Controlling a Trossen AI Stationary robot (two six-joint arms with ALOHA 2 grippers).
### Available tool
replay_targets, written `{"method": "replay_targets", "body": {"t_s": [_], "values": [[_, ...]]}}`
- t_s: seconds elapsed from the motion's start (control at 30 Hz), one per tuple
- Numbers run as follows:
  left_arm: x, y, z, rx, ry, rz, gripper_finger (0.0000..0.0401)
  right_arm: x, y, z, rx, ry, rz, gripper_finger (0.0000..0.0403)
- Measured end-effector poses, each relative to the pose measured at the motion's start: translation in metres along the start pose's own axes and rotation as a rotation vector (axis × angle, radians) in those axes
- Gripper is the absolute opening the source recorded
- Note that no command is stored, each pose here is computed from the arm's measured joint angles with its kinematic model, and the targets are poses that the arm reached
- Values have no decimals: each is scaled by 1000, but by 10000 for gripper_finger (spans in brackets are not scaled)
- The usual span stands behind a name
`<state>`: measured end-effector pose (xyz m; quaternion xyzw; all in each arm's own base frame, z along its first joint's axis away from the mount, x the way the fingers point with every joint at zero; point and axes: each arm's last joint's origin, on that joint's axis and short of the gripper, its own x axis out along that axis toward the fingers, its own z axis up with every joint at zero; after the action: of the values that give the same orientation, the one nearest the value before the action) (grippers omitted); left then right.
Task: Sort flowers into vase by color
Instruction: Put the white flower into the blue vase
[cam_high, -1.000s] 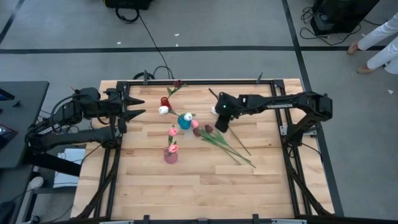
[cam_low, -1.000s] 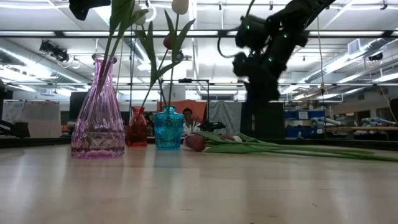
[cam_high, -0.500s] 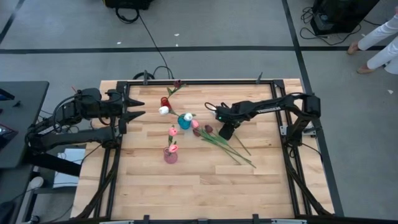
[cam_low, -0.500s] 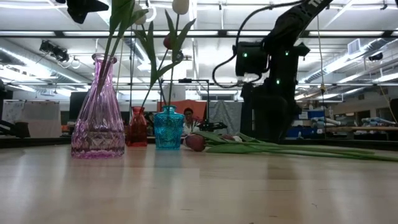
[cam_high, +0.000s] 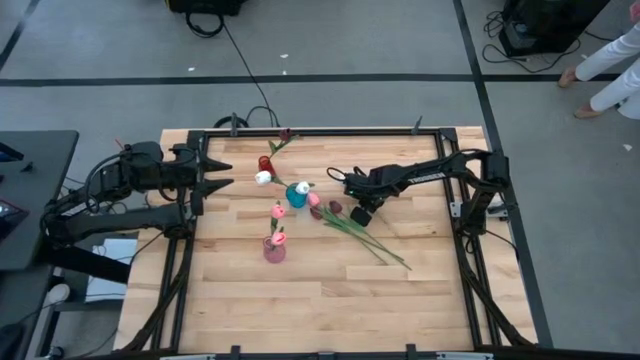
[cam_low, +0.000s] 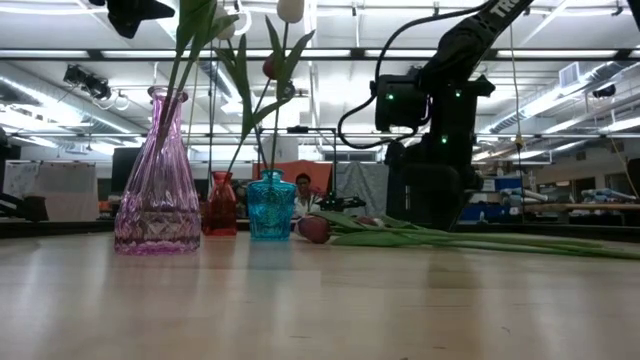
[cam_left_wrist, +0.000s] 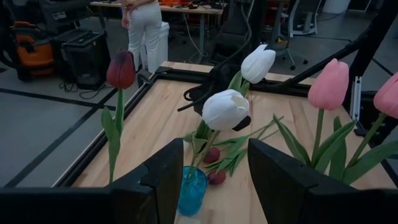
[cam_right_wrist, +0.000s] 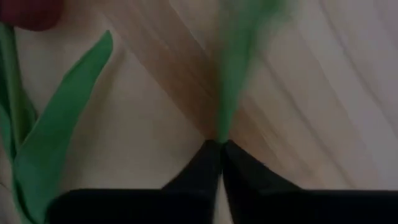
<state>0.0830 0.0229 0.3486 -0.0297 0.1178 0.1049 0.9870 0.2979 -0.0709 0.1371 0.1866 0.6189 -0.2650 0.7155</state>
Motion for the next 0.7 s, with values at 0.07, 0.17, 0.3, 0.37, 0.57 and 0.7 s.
{"method": "replay_targets", "body": {"t_s": [0.07, 0.17, 0.3, 0.37, 0.57, 0.7], "values": [[0, 0, -1, -1, 6, 0, 186, -2, 0, 0, -33, -3, 13, 12], [0, 0, -2, -4, 17, 0, 186, -11, 0, 4, -55, -47, 26, 17], [0, 0, -3, -9, 34, 1, 186, -46, 1, 18, -112, -289, 117, 9], [0, 0, -4, -9, 38, 1, 186, -64, 3, 25, -146, -438, 161, 6], [0, 0, -3, -24, 35, 0, 186, -113, 9, 54, -206, -942, 337, 14], [0, 0, -3, -25, 36, 0, 186, -125, 14, 70, -182, -1186, 409, 14]]}}
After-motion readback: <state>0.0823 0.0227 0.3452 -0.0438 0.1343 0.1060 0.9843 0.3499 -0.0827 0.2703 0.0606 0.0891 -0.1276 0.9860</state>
